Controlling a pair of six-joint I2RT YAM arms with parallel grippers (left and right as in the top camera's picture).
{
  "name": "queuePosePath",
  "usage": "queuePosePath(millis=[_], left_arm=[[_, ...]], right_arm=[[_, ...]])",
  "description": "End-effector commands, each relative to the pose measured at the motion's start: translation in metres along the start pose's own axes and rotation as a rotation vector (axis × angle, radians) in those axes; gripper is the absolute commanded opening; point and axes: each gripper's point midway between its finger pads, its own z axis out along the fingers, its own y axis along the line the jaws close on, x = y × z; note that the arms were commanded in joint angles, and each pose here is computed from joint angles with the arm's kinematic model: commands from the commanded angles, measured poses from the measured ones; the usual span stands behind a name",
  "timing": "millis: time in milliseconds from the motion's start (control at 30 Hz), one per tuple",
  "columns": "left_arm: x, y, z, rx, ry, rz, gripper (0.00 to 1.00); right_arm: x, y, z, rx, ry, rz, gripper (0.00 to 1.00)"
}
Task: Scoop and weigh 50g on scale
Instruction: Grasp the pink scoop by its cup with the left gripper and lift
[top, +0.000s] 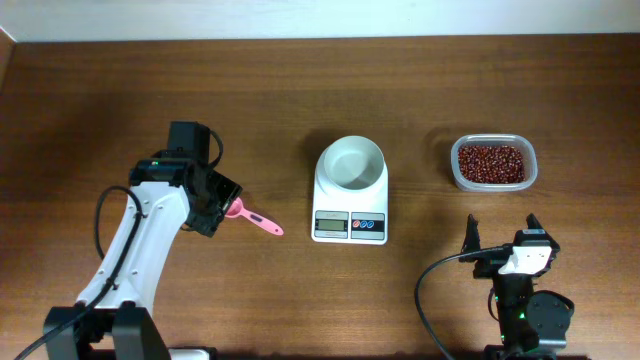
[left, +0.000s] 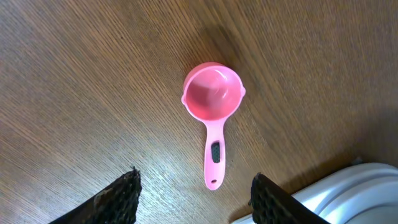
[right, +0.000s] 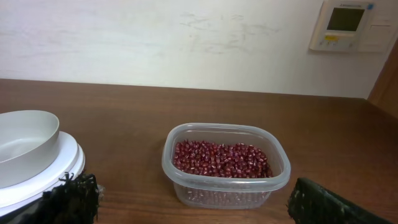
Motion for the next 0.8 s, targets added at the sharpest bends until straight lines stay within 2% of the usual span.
queuePosePath(millis=[0, 300, 600, 767], left_arm=[[-0.001, 0.008, 0.008, -0.044, -0.008, -0.027, 0.6], [0.0, 0.018, 0.06, -0.16, 0.052, -0.054, 0.56], [-0.013, 0.015, 0.073, -0.163, -0.006, -0.049, 0.56], [-0.012, 0.016, 0.085, -0.182, 0.01, -0.049, 0.46]], right_arm=[[0.002, 0.002, 0.0, -0.008, 0.002, 0.0, 0.99], [0.002, 0.002, 0.0, -0.008, 0.002, 0.0, 0.99], [0.002, 0.002, 0.0, -0.008, 0.002, 0.0, 0.99], [0.002, 0.002, 0.0, -0.008, 0.002, 0.0, 0.99]])
